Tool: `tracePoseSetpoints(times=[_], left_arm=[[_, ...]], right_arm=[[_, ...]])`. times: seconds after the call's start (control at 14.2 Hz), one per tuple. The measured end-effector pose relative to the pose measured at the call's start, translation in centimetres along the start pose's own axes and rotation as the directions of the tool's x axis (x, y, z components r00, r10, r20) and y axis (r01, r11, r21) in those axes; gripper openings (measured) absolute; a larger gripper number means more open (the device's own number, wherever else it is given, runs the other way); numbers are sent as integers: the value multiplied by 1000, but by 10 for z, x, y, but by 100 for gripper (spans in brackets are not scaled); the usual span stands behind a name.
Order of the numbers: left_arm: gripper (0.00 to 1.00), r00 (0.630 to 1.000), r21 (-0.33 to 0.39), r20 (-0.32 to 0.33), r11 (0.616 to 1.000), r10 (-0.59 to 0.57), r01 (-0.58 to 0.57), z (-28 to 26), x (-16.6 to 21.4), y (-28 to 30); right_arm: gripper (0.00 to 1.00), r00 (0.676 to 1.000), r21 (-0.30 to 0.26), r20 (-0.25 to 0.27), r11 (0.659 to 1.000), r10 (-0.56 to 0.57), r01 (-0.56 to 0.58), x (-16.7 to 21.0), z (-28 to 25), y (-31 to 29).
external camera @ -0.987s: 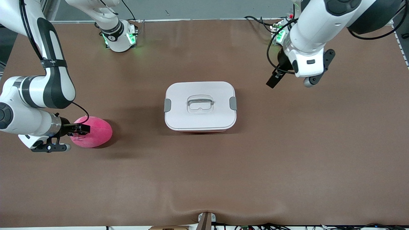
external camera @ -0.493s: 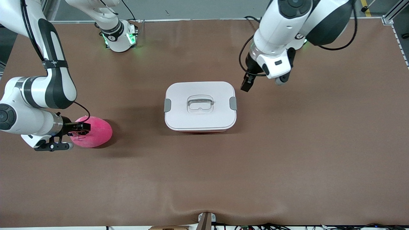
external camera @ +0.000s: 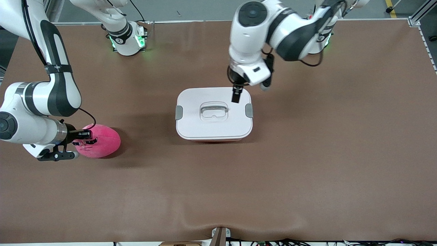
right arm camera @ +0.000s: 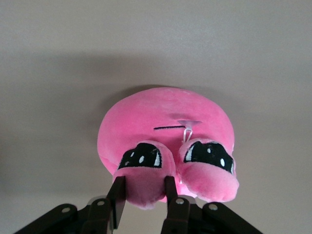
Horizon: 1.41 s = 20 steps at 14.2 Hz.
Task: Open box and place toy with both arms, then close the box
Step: 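Grasp the lid handle with the left gripper while the right gripper grips the plush, then lift the white lid off with the left gripper and set it aside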
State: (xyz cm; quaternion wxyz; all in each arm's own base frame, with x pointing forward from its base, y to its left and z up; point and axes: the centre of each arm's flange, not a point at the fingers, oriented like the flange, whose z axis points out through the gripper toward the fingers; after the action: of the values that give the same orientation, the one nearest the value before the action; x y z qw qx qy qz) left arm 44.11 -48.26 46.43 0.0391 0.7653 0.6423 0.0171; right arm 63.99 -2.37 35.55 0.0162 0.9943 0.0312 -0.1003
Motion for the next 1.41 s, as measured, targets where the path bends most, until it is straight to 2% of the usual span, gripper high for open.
tracePoseSetpoints(times=[0.14, 0.21, 0.35, 0.49, 0.56, 0.92, 1.2, 1.41], left_arm=[[84, 998, -34, -47, 998, -49, 47, 21, -35, -17], [84, 995, -52, -70, 997, -68, 64, 34, -48, -24], [84, 988, -86, -86, 989, -125, 117, 53, -63, -25], [84, 985, -93, -63, 983, -162, 156, 64, -66, -13], [84, 984, -93, -53, 982, -170, 165, 68, -66, -7], [84, 982, -78, -39, 981, -182, 179, 86, -66, 0], [82, 982, -74, -32, 980, -185, 183, 93, -67, 3], [78, 983, -73, -32, 982, -179, 176, 104, -68, 4]], right_arm=[[40, 1000, 0, 2, 1000, -5, 5, -1, 0, 5], [33, 1000, 0, 2, 1000, -5, 5, -1, 0, 5], [29, 1000, 1, 8, 1000, -7, 7, -1, 1, 4], [7, 1000, 2, 24, 1000, -8, 8, -3, 2, 4], [4, 1000, 3, 27, 1000, -8, 8, -4, 2, 4], [4, 998, 5, 30, 998, -61, 60, -10, -22, 0], [4, 996, -2, -14, 996, -91, 91, -16, -66, -1], [4, 984, -7, -28, 984, -176, 176, -22, -81, 5]])
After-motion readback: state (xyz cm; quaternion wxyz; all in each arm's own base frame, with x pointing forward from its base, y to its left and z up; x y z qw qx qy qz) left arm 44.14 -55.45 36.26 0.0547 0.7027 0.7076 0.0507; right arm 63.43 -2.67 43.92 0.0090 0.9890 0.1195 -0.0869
